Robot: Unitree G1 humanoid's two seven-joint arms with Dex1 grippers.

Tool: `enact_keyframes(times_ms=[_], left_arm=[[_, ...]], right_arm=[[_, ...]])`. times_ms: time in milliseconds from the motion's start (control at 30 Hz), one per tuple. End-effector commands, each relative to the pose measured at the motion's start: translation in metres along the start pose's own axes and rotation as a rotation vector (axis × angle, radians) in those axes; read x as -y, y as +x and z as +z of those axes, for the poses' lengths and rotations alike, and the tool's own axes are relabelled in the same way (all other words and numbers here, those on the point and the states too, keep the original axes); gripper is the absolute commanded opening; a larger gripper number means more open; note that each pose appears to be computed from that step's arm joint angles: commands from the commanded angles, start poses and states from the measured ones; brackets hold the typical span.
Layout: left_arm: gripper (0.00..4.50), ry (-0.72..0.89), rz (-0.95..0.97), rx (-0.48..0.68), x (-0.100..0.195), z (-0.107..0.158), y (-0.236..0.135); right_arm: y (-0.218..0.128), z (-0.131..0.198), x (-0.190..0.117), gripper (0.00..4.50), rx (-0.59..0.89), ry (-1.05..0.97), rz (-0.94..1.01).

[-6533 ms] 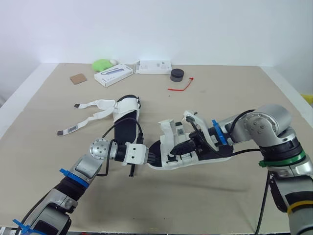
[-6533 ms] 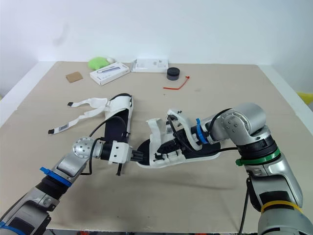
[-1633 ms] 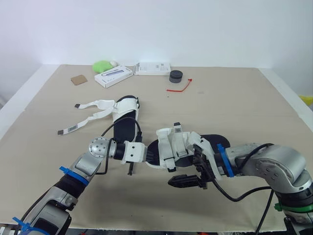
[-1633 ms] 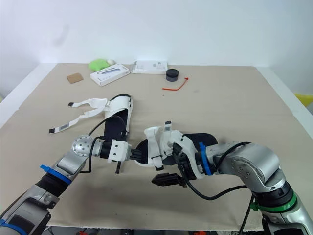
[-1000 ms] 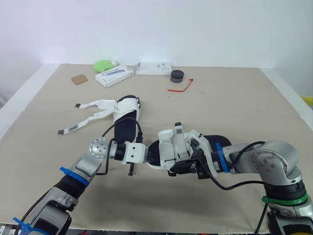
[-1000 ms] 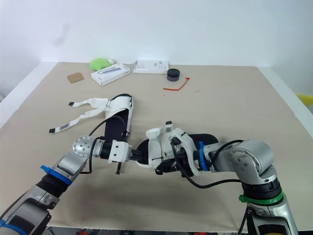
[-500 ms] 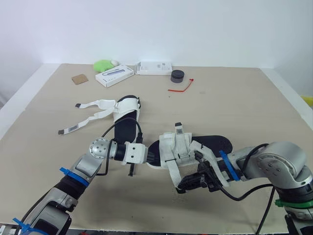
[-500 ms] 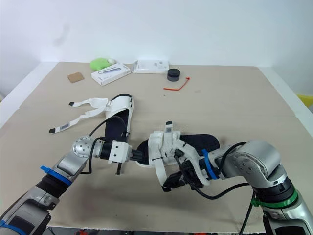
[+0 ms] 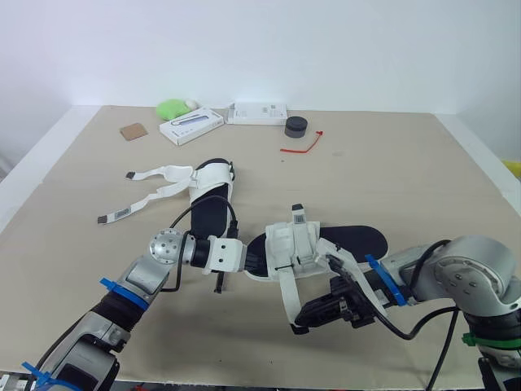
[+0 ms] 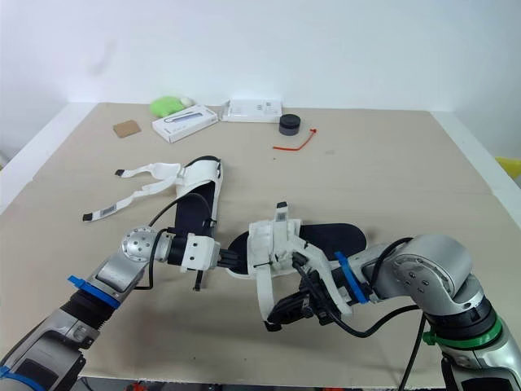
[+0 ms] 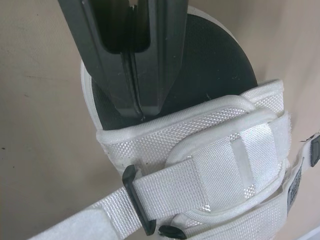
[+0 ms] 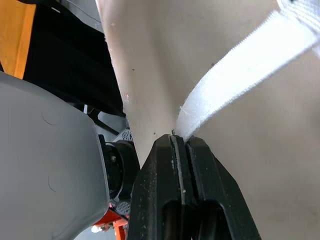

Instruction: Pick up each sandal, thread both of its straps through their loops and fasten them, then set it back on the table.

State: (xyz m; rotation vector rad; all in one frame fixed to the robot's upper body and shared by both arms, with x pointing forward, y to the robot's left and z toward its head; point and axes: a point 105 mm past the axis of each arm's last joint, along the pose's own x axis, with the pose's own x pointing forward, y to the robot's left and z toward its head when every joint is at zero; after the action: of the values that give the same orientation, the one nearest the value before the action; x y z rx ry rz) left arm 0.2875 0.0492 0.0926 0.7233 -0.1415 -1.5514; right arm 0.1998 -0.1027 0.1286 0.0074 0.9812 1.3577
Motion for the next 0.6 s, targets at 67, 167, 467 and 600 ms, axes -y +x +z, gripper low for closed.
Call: enact_keyframes(times_ms=[67,167,467,600], left_arm=[[0.0,-0.1,-0.08,-0.124,0.026,-0.034,0.0],[0.0,-0.101,-0.079,-0.124,0.026,-0.034,0.0],[0.0,-0.097,-0.082,-0.126,0.025,-0.035,0.0],[0.0,-0.092,-0.087,-0.121,0.025,-0.034,0.001]], right_arm=[[-0.011,0.014,-0.009,1.03,0.052,-0.148,-0.011],[-0.015,0.014,-0.011,2.37,0.037,-0.302,-0.074],[-0.035,0.029,-0.015,4.48,0.046,-0.927,-0.207],[-0.035,0.045,-0.004,4.48,0.068,-1.411,-0.345]])
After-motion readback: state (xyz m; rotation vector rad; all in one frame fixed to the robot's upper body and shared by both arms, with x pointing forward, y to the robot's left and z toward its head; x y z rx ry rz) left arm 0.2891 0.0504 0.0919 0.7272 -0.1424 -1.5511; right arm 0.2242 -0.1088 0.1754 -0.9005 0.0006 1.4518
